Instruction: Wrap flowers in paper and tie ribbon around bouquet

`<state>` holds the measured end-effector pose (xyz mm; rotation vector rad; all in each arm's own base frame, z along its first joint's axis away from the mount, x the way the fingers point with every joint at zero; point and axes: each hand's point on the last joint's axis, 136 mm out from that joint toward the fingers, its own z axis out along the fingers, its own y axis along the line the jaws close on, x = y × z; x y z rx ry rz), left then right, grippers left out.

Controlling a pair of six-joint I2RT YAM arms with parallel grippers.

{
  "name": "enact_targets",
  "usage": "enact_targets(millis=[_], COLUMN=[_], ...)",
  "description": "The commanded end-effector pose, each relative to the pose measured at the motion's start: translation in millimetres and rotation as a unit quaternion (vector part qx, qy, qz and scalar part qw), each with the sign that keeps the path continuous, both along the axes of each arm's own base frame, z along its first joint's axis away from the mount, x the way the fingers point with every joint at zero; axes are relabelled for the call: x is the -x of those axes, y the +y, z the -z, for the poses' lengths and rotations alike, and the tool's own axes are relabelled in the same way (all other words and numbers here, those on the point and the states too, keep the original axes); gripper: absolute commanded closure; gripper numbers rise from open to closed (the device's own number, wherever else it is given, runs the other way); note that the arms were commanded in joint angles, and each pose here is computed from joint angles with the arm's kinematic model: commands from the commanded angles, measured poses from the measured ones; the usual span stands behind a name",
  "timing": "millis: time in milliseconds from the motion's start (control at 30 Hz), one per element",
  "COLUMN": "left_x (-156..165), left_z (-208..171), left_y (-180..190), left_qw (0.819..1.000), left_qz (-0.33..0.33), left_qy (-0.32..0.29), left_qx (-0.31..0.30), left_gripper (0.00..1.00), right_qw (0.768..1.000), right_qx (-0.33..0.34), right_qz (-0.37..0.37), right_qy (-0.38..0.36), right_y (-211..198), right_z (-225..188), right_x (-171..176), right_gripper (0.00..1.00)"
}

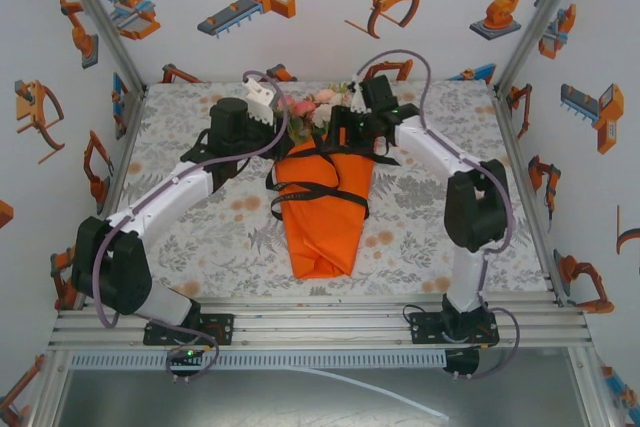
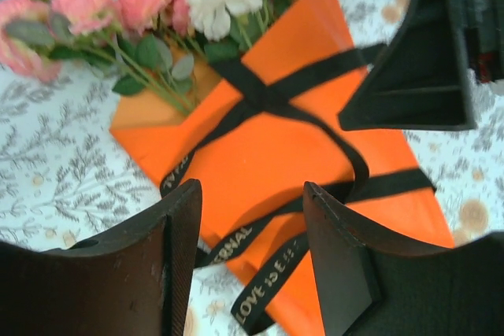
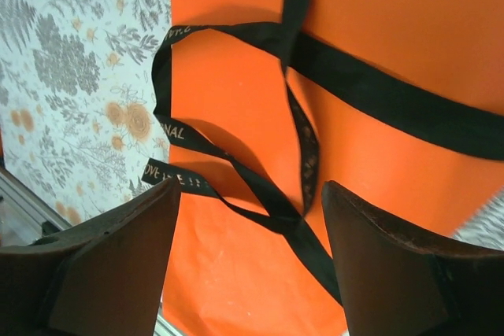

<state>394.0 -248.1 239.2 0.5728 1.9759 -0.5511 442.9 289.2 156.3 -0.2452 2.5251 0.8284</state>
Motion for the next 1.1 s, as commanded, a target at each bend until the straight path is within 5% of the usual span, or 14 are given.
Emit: enact_targets(millis=[0, 200, 433, 600, 767, 833, 967, 1067], left_x=[17, 19, 23, 22, 40, 46, 46, 41], left_z=[24, 49, 67, 95, 100, 101, 117, 125], left_y=[1, -11, -37, -45, -63, -74, -92, -98], left_qw=[0.997, 0.991, 0.976, 0.965, 0.95, 0.945, 0.938, 0.937], left_qz=[0.055, 0.114, 0.211, 0.249, 0.301, 0.316, 0.328, 0.328], left_qy=[0.041, 0.044, 0.036, 0.044, 0.054, 0.044, 0.02, 0.009], left_qx=[-0.026, -0.047, -0.04, -0.073, -0.062, -0.066, -0.108, -0.122], left_gripper=[0.49, 0.54, 0.52, 0.51, 0.38, 0.32, 0.17, 0.15], right_qw=[1.0, 0.998, 0.999, 0.998, 0.997, 0.997, 0.998, 0.999], right_qx=[0.024, 0.05, 0.051, 0.06, 0.056, 0.053, 0.046, 0.036], right_qz=[-0.013, -0.009, -0.008, 0.014, 0.041, 0.042, 0.029, 0.022], right_qy=[0.016, 0.024, 0.007, -0.033, -0.026, -0.029, -0.023, -0.002], right_y=[8, 11, 6, -7, -25, -28, -25, -18], right_z=[19, 36, 24, 0, 4, 1, 3, 16], right_x=[-4, -2, 0, -3, -9, -9, -8, -8], right_gripper=[0.36, 0.54, 1.0, 1.0, 0.98, 0.93, 0.65, 0.61])
